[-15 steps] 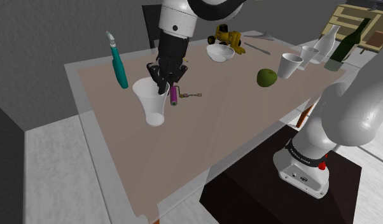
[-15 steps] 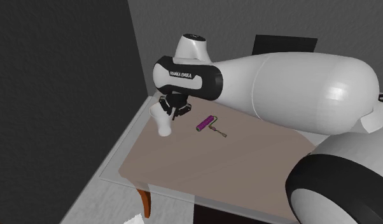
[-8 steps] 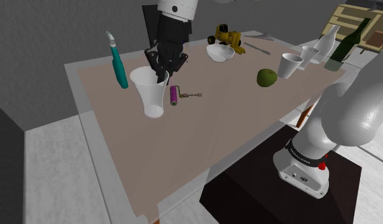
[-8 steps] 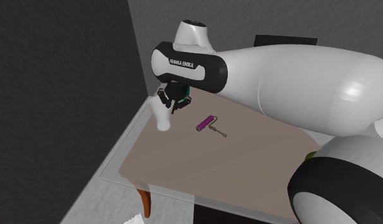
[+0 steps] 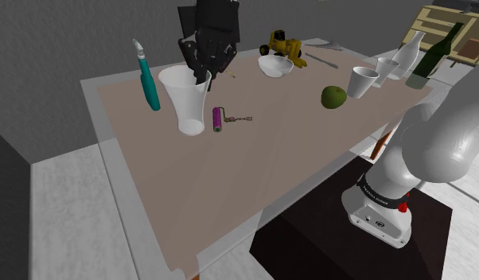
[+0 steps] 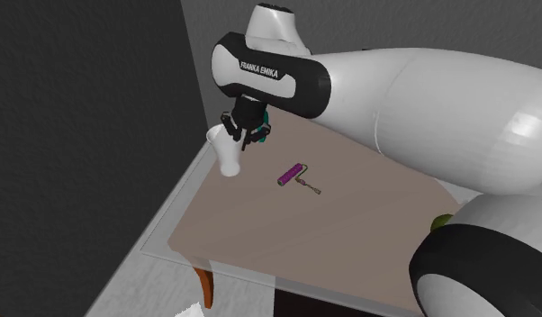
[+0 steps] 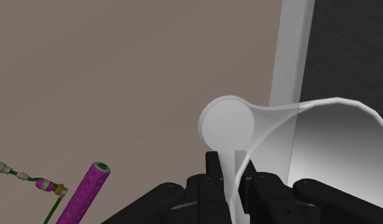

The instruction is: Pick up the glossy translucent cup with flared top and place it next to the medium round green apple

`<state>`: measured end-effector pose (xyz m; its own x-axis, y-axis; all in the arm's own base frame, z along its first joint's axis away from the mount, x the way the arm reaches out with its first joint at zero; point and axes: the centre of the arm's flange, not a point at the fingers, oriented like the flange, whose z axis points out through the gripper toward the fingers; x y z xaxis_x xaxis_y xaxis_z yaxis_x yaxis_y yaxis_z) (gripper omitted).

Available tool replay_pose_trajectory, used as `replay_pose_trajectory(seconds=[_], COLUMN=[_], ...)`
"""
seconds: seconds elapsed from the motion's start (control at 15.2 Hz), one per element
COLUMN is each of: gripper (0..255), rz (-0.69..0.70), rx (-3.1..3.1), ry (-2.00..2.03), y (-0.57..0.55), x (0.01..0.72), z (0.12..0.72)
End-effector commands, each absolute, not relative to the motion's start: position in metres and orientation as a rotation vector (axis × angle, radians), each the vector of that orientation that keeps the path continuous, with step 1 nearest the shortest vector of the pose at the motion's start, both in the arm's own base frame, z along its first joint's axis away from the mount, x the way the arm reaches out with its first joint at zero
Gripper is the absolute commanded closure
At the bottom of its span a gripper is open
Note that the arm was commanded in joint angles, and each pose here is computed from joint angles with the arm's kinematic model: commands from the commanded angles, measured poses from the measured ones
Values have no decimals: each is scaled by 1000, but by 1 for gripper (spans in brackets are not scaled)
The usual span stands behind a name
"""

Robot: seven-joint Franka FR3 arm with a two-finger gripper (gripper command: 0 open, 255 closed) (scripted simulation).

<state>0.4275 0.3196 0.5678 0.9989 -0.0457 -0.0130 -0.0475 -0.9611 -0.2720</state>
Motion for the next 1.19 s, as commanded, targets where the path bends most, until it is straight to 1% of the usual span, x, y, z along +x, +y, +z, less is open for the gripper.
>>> replay_pose_trajectory(seconds=[0.0,0.46,1.12], gripper=[255,255,255], rz=[10,10,10], rx=[-2865,-2865,-2865], ry=[68,68,68], y=[319,319,195], x=[427,427,383], z=[579,615,615])
